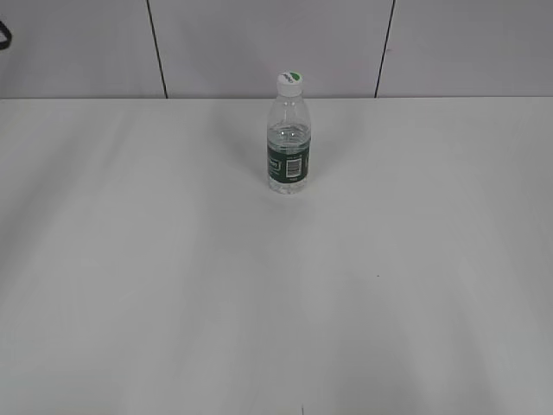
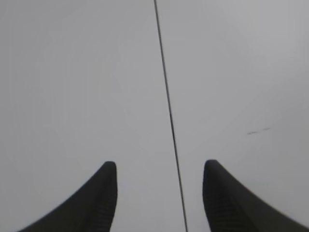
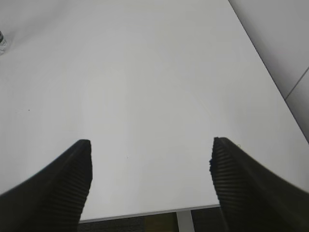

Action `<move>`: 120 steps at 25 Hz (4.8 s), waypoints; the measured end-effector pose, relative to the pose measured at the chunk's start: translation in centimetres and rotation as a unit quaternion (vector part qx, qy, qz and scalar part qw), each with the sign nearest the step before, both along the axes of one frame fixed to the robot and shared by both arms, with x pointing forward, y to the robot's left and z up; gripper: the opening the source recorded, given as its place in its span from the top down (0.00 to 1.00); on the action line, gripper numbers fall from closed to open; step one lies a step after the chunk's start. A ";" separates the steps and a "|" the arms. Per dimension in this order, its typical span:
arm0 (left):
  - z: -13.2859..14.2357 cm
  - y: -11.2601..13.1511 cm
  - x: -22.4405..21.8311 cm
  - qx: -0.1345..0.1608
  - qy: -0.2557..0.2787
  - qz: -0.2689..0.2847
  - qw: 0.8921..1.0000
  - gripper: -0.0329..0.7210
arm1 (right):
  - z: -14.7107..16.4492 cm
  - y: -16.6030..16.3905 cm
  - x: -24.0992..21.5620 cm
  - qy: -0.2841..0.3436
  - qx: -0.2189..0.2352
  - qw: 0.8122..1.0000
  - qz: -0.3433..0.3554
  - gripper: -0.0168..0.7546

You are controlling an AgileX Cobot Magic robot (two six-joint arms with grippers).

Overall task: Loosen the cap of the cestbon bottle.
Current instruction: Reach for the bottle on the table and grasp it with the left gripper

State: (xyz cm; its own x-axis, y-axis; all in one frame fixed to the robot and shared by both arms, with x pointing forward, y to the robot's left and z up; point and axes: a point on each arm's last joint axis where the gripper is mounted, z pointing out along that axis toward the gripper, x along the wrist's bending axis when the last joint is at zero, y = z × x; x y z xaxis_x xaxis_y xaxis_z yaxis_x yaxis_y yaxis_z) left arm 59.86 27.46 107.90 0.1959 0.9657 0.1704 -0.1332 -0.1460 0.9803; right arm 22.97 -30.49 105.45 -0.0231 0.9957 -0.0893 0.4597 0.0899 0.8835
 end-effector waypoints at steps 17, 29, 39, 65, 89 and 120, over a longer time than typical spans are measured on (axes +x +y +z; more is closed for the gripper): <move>-10.8 -4.1 5.3 0.004 0.074 -0.239 0.968 0.48 | 0.0 0.0 0.0 0.000 0.000 1.000 0.000 0.22; -16.4 -8.3 3.8 0.006 0.131 -0.382 0.915 0.48 | 0.0 0.0 0.0 0.000 0.000 1.000 0.000 0.22; -19.8 -10.6 3.3 -0.012 0.168 -0.400 0.901 0.38 | 0.0 0.0 0.0 0.000 0.000 1.000 0.000 0.22; -20.9 -14.3 3.6 -0.016 0.180 -0.368 0.912 0.20 | 0.0 0.0 0.0 0.000 0.000 1.000 0.000 0.22; -23.2 -19.6 5.3 -0.004 0.178 -0.398 0.900 0.22 | 0.0 0.0 0.0 0.000 0.000 1.000 0.000 0.22; -24.4 -20.8 6.2 -0.017 0.171 -0.405 0.898 0.40 | 0.0 0.0 0.0 0.000 0.000 1.000 0.000 0.22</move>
State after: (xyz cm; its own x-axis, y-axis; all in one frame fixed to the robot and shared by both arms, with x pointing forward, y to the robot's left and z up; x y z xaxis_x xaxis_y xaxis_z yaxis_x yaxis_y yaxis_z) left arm 66.06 6.64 83.48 0.8715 0.4866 -0.0613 0.1283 -0.1057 0.9861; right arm 22.97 -30.49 105.45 -0.0231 0.9957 -0.0893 0.4596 0.0899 0.8836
